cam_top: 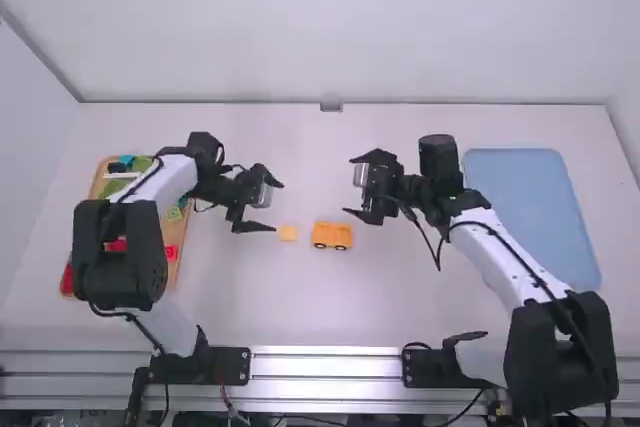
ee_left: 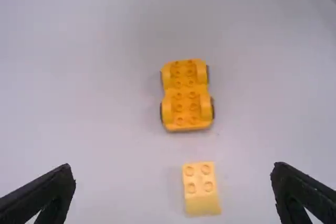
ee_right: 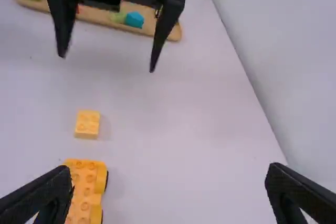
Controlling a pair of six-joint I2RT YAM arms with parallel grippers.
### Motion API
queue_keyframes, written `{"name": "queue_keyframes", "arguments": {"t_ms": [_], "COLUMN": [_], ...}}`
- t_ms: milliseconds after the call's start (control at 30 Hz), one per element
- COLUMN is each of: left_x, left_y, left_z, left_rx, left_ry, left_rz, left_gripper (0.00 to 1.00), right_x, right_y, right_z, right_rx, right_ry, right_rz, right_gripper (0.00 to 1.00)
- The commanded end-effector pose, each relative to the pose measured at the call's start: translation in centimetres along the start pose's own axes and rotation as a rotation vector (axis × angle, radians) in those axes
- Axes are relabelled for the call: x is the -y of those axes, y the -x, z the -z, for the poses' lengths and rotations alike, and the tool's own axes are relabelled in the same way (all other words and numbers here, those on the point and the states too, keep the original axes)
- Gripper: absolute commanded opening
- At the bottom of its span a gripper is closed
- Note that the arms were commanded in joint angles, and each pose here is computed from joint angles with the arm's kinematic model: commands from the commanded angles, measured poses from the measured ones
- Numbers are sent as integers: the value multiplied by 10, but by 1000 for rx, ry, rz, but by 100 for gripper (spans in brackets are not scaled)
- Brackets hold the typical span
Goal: Assemble lego blocks to make yellow taxi
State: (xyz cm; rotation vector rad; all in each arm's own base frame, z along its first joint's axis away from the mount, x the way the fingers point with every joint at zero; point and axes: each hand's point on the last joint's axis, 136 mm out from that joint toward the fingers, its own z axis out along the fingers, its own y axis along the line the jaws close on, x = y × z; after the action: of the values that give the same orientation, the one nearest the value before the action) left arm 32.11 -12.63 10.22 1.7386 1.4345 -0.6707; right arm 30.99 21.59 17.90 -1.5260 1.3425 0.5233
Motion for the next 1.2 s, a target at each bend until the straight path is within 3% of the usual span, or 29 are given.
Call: {"name": "queue_keyframes", "arguments": {"t_ms": [0,300,467,600,733,867,1000,1033,1133,1167], "left_x": [5,12,20,24,33,39,38,38,41,43], "left_y": [-7,-49,-61,-68,-72,-77,-82,-83,-85,-85], "left_z": [-12,-49,-57,-63,-67,-74,-79,-79,-80,-81], "left_rx": [45,94,90,92,90,87,92,93,94,92], "left_ry": [12,34,10,-2,-12,7,56,66,73,72], "left_rz": [125,312,296,315,277,256,308,315,315,317], "left_gripper": [99,99,99,99,99,100,96,89,82,74], "right_x": [-8,-12,-24,-35,-31,-30,-34,-36,-38,-38], "right_y": [2,12,-4,-16,-18,-26,-39,-41,-43,-44], "right_z": [-4,-12,-13,-14,-13,-15,-19,-20,-22,-22], "right_rx": [25,39,26,96,204,190,150,148,150,150], "right_ry": [33,45,102,182,212,208,214,220,228,229], "right_rz": [-31,-44,-144,-247,-264,-284,-323,-334,-346,-347], "right_gripper": [98,98,98,98,98,98,98,98,98,98]}}
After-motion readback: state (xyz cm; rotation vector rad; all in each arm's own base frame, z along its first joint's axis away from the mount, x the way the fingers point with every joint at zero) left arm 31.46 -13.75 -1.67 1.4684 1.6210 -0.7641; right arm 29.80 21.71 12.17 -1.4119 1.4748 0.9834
